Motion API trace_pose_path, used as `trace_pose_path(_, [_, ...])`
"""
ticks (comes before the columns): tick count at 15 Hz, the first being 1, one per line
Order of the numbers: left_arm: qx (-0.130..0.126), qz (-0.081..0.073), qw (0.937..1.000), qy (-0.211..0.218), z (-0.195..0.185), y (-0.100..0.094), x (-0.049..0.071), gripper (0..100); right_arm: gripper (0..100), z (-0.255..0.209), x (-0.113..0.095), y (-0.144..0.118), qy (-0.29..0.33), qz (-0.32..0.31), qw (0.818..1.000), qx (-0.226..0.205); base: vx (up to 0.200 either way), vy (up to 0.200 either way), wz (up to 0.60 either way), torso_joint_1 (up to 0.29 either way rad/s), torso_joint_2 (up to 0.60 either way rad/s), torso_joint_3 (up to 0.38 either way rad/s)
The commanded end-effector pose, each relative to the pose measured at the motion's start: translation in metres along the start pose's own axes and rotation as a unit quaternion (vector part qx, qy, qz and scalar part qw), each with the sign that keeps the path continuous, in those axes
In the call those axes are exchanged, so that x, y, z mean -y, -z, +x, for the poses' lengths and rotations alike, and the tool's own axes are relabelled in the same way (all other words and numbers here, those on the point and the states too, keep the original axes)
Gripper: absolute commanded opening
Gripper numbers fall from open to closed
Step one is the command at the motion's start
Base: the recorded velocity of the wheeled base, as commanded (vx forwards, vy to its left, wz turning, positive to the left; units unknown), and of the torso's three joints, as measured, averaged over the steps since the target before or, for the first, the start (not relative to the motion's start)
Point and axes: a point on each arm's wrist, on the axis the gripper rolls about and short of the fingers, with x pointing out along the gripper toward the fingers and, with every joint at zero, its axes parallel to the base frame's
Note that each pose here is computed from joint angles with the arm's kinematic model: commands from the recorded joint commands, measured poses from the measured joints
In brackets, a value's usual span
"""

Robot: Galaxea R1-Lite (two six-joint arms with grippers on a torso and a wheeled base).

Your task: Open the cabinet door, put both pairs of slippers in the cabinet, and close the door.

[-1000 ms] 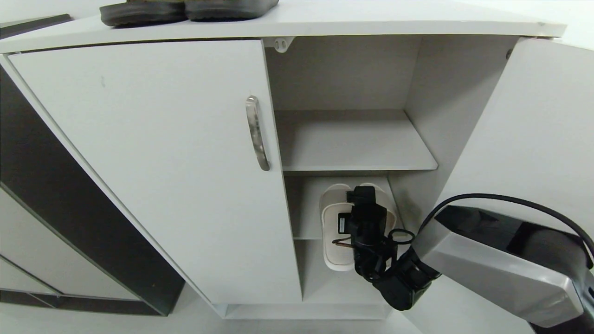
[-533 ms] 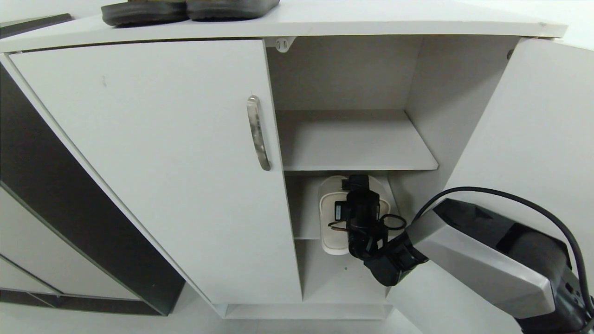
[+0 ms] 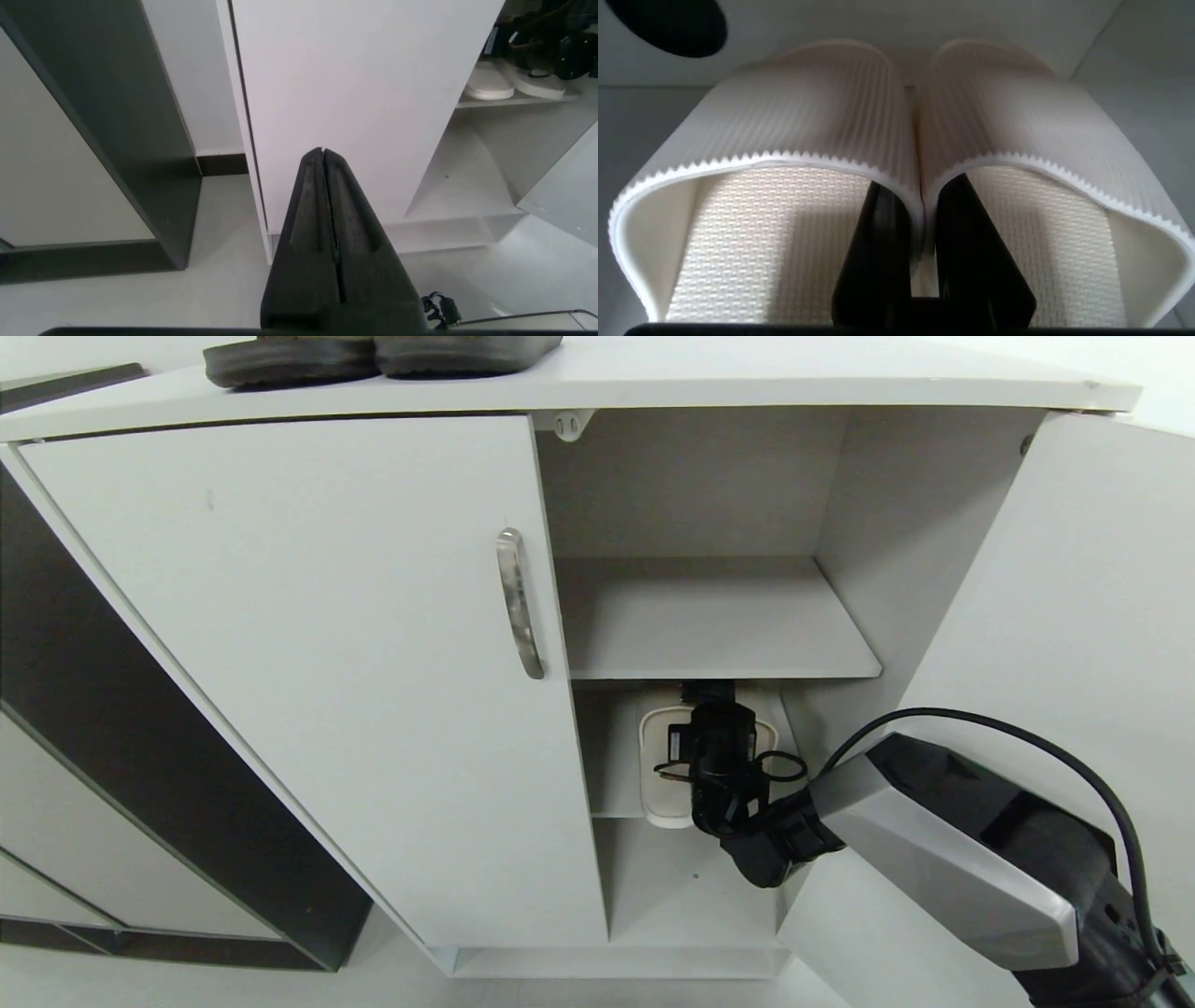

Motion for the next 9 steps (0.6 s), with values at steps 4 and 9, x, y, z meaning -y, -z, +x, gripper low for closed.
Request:
trace_pose_path(4, [-0.001,-0.001,1.0,0.0,0.0001,-0.0001,0.0,0,0,0.0023,-0.001,0.0049,0.001,-0.001,1.0,-0.001,0.0,0.0,0.0,0.0,0.0,0.0])
trace_pose_path(9, [-0.001,-0.001,1.0,-0.001,0.0001,-0.0001,0.0,0,0,0.0027,-0.0011,0.0087,0.001,-0.002,1.0,-0.003,0.0,0.0,0.0,0.0,0.0,0.0])
